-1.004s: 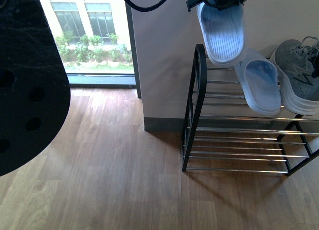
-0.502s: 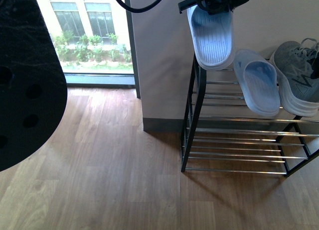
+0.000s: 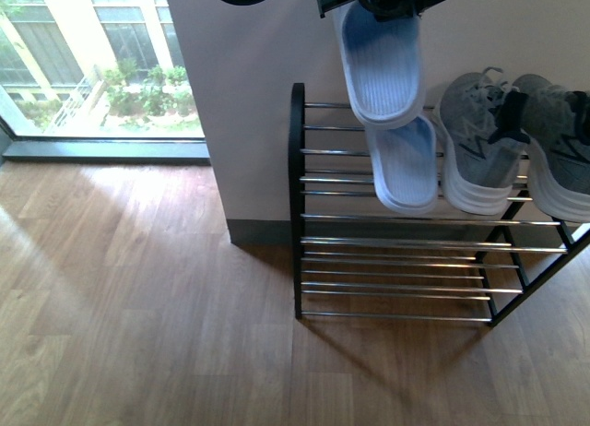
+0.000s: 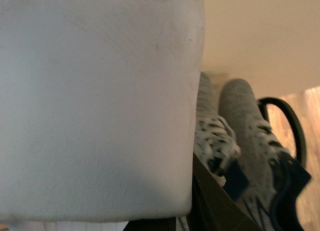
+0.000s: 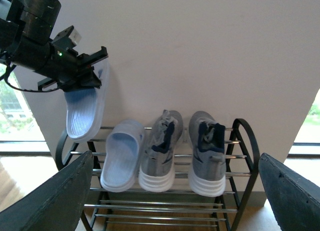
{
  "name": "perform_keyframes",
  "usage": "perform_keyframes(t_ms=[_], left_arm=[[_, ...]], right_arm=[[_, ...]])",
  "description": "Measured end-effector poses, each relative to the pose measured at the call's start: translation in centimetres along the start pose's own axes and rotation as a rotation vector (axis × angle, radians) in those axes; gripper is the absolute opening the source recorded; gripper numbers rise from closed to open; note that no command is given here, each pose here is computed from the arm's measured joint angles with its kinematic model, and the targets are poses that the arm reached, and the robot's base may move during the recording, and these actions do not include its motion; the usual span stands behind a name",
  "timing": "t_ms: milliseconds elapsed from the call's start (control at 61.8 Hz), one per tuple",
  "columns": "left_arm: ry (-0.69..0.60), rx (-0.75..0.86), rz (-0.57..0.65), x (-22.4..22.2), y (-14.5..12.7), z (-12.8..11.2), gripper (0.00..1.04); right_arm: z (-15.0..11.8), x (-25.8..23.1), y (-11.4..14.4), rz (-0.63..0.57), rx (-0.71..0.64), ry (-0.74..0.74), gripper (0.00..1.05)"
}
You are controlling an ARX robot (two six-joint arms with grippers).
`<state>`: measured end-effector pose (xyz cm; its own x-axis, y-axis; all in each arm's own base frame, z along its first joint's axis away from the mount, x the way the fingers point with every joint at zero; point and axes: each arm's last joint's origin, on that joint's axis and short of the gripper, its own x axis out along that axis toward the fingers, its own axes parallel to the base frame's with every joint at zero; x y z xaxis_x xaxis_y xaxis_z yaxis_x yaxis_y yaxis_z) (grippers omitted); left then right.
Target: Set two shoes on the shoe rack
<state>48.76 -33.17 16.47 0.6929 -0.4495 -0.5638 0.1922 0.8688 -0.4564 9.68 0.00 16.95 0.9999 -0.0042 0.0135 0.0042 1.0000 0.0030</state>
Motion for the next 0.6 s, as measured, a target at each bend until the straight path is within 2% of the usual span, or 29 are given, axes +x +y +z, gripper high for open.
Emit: perform_keyframes(t_ms=[130,291,453,599], left_arm=[[0.018,-0.012,0.069,-0.2,0.8,-1.0,0.02],[0.019,-0.057,0.179,-1.7,4.0,-1.0,0.02],[0.04,-0.095,0.181,-1.7,6.7,0.2,0.02],[0.065,-0.133,0.14,-0.7,7.3,0.6,0.02]], right_arm=[[0.0,0.0,0.0,0.002,0.0,-0.001,0.96],[0.0,0.0,0.0,0.004,0.0,-0.001,0.96],[0.0,0.0,0.0,0.003,0.0,-0.001,0.96],[0.0,0.0,0.0,0.004,0.0,-0.001,0.96]])
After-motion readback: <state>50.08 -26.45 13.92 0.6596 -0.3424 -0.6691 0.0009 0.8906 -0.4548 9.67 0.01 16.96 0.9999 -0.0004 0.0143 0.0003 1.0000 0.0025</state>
